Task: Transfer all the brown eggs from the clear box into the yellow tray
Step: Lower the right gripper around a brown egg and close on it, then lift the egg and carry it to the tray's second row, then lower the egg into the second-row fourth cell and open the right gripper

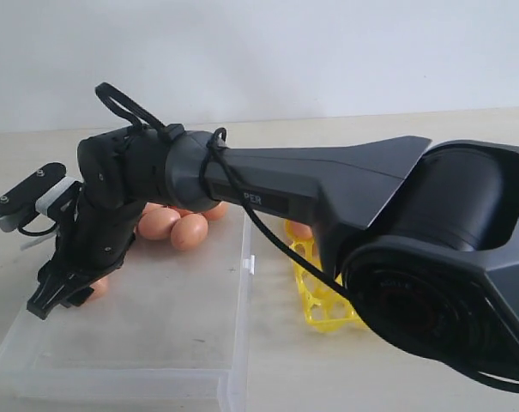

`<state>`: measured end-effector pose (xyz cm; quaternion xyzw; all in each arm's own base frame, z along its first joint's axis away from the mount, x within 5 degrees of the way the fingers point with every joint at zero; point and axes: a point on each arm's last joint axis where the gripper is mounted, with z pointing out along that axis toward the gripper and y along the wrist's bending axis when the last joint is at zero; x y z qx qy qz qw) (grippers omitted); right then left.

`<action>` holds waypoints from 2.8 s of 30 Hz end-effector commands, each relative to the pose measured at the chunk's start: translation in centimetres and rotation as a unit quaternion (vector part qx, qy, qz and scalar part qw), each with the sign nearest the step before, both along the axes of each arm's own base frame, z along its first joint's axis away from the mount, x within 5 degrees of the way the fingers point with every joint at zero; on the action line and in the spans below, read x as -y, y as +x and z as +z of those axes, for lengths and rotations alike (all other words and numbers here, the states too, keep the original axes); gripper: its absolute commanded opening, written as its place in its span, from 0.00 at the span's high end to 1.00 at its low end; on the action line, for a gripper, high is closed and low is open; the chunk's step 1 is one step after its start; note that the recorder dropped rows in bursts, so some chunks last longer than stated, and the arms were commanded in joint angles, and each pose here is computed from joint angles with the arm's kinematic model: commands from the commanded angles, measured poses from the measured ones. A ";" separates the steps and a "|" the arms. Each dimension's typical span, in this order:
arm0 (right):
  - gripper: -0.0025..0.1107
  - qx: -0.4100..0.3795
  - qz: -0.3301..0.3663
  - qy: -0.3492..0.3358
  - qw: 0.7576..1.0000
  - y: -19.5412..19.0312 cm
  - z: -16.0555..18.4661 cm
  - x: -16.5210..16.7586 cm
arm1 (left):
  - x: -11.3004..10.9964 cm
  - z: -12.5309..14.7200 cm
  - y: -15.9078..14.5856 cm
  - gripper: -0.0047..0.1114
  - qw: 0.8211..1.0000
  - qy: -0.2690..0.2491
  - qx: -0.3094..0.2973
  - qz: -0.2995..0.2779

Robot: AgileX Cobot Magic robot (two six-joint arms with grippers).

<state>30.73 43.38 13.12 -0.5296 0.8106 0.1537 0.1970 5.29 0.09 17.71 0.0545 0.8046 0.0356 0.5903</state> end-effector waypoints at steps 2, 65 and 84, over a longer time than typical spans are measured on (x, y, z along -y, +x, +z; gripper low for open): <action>0.42 0.003 0.000 0.004 1.000 0.1 -0.5 -0.2 | 0.0 0.2 0.0 0.96 1.000 -0.003 0.008 -0.002; 0.98 0.230 -0.444 0.200 0.843 -1.8 5.2 33.8 | 0.0 0.2 0.0 0.96 1.000 -0.003 0.008 -0.002; 0.98 0.112 -0.508 0.124 0.845 2.8 -0.5 36.9 | 0.0 0.2 0.0 0.96 1.000 -0.003 0.008 -0.002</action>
